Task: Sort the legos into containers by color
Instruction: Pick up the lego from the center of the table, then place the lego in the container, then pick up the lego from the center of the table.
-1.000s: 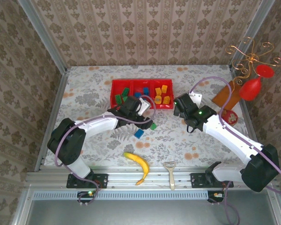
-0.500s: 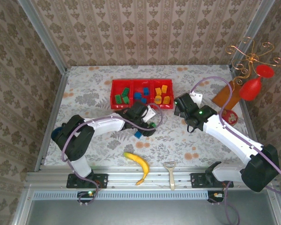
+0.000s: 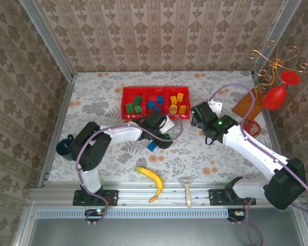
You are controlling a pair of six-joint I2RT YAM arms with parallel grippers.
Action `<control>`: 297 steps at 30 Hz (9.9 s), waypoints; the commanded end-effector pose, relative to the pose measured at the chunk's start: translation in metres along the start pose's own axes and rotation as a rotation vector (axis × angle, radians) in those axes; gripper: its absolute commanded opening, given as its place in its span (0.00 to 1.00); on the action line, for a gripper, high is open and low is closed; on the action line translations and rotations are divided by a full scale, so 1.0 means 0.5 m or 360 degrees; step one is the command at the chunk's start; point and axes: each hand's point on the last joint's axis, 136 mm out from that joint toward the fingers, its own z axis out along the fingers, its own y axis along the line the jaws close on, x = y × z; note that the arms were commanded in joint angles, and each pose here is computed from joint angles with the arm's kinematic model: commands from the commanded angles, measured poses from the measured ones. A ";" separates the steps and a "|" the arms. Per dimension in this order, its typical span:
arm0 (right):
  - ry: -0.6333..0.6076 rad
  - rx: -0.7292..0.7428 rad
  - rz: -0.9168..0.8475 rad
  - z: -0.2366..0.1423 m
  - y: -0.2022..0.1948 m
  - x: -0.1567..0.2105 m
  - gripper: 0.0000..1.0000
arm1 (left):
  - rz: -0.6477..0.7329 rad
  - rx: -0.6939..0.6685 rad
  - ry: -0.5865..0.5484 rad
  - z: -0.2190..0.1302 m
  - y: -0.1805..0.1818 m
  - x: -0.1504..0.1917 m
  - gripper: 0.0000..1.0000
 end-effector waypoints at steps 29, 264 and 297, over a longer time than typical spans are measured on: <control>-0.0007 0.0002 0.0061 -0.003 -0.007 -0.005 1.00 | -0.0078 -0.0025 0.0153 0.033 0.004 0.029 0.51; 0.0716 -0.0233 -0.0802 0.050 0.387 0.404 0.91 | -0.1308 -0.1080 -0.0934 -0.553 0.471 0.084 1.00; 0.0696 -0.0416 -0.0727 0.036 0.407 0.367 0.11 | -0.1322 -0.1111 -0.0924 -0.561 0.473 0.100 1.00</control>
